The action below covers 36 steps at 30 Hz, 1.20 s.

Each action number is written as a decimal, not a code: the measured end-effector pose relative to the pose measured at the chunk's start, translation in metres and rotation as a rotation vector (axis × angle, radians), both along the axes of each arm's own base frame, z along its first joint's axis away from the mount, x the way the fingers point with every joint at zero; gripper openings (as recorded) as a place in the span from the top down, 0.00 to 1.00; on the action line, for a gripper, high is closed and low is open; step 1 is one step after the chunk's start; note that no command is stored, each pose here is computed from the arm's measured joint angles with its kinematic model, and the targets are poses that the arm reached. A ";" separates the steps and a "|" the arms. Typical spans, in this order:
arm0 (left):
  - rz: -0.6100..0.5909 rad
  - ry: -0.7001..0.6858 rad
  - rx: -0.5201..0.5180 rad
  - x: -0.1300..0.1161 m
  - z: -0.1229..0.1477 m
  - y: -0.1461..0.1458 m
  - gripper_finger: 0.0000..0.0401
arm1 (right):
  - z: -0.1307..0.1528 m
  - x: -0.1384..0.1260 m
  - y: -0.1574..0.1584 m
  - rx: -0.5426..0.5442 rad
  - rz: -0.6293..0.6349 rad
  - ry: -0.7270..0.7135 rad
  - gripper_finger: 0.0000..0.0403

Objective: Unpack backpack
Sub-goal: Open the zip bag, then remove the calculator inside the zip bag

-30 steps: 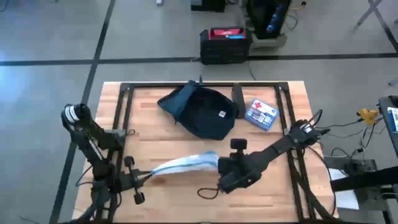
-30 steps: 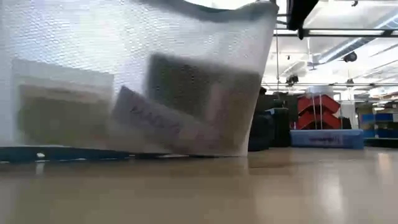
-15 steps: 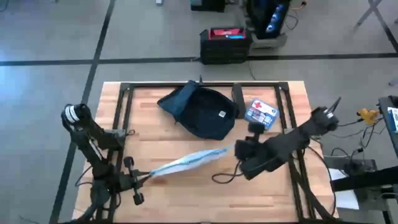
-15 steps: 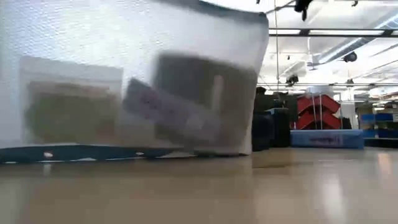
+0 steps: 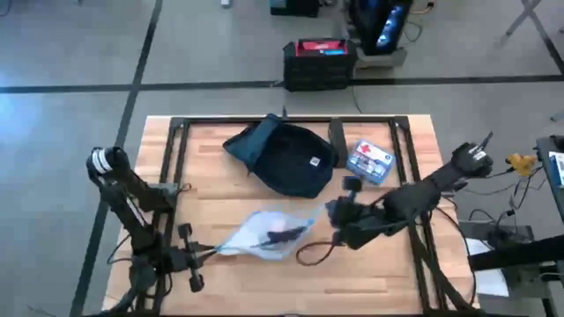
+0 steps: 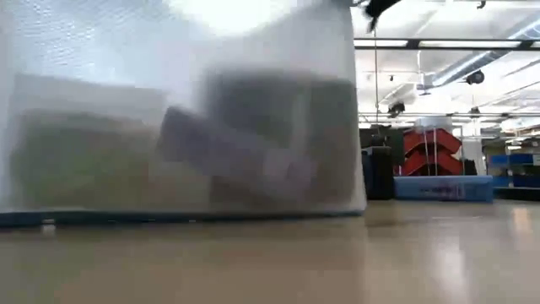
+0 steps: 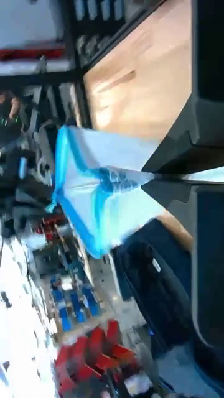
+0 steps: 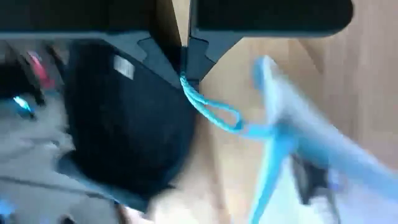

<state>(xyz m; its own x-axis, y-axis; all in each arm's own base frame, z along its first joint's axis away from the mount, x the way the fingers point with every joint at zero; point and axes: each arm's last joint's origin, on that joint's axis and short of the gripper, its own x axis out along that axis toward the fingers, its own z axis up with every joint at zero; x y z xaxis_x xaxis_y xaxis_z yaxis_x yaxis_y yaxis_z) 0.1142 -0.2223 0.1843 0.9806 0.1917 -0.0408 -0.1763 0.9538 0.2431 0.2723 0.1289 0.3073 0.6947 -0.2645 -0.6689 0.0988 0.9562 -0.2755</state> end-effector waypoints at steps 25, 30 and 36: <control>0.005 0.055 0.017 0.041 -0.007 0.018 1.00 | 0.044 0.045 0.033 0.065 0.144 -0.155 0.42; 0.061 0.042 0.016 0.042 -0.006 0.020 1.00 | -0.003 0.073 0.058 0.092 0.263 -0.060 0.34; 0.067 0.043 0.019 0.042 -0.007 0.020 1.00 | -0.034 0.101 0.074 0.047 0.315 0.000 0.31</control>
